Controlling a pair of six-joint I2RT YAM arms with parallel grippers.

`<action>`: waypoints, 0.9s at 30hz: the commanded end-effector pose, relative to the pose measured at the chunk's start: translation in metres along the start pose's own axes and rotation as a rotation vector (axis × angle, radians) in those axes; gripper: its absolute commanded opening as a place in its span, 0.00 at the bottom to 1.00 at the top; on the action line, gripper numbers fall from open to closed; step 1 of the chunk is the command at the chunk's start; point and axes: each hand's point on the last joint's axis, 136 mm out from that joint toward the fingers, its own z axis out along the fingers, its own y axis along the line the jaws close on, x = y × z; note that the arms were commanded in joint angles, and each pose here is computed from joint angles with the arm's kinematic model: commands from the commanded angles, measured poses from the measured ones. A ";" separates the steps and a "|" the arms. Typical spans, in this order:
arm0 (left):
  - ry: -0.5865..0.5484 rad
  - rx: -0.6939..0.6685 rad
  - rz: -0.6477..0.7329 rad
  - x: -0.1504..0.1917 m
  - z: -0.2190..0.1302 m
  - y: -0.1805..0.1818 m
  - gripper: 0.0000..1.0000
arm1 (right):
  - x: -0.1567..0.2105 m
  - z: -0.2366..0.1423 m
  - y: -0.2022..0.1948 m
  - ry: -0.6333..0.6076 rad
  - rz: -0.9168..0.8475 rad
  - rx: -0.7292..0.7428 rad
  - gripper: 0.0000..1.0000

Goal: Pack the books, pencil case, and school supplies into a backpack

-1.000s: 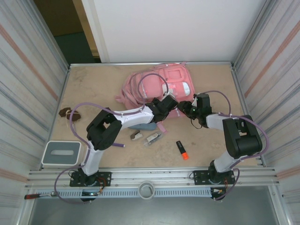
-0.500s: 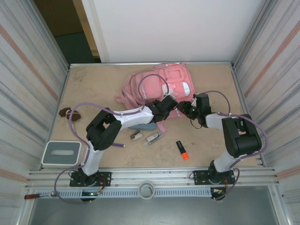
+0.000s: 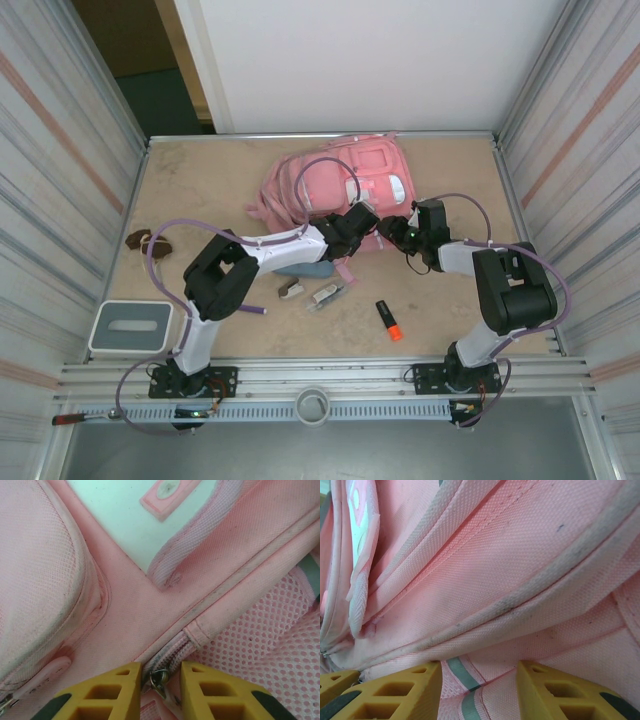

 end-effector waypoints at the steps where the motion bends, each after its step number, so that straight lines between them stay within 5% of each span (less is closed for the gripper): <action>1: 0.069 0.067 -0.003 0.019 -0.005 -0.012 0.29 | 0.015 0.000 -0.005 0.050 0.008 0.020 0.42; 27: 0.107 0.079 -0.021 0.045 -0.011 -0.013 0.27 | 0.017 0.004 -0.007 0.061 0.016 0.019 0.42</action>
